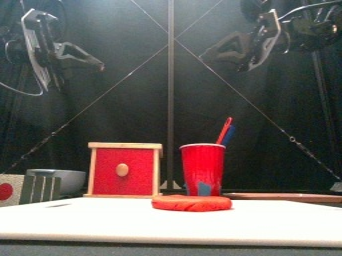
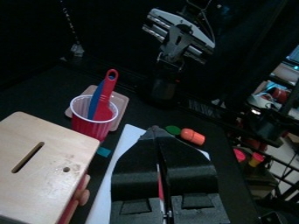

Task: Grab drawer handle

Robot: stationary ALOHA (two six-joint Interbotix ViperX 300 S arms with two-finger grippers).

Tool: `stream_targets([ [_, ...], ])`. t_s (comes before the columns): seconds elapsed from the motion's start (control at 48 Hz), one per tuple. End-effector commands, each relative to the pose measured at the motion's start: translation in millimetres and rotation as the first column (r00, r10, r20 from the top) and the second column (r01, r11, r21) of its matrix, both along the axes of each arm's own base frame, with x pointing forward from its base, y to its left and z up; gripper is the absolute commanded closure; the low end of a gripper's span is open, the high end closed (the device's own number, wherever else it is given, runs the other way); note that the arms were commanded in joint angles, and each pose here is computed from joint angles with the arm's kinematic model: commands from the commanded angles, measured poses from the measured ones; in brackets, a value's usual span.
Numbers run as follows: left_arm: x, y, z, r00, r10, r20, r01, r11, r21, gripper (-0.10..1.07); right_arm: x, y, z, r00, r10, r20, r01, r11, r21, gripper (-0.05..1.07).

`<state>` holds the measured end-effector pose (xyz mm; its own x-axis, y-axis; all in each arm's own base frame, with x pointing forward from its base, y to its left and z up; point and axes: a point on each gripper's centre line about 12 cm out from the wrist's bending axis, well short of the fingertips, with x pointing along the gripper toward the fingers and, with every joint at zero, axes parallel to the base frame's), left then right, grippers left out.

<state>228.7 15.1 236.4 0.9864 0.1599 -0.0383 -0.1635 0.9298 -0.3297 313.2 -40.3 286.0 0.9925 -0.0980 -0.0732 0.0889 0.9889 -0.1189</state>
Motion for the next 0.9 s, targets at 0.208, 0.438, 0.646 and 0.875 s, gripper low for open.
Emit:
stream_targets([
  [0.208,4.6,14.1,-13.3,0.988,0.151,-0.012,-0.149,0.956,-0.252,0.93,44.5,-26.3,1.6,0.997,-0.044,0.065,0.045,0.999,-0.009,1.01],
  [0.438,8.7,13.1,-29.1,0.983,0.172,-0.069,-0.185,0.919,-0.349,0.93,86.8,-44.3,-23.5,0.998,-0.064,0.019,0.065,0.998,-0.006,1.01],
  [0.646,21.2,6.0,-47.5,0.978,0.157,-0.136,-0.2,0.887,-0.417,0.93,119.4,-69.4,-47.3,0.995,-0.098,-0.022,0.097,0.995,-0.007,1.01],
  [0.875,40.3,2.2,-72.1,0.962,0.164,-0.219,-0.251,0.845,-0.472,0.92,155.7,-89.8,-67.8,0.994,-0.098,-0.043,0.096,0.994,-0.044,1.01],
])
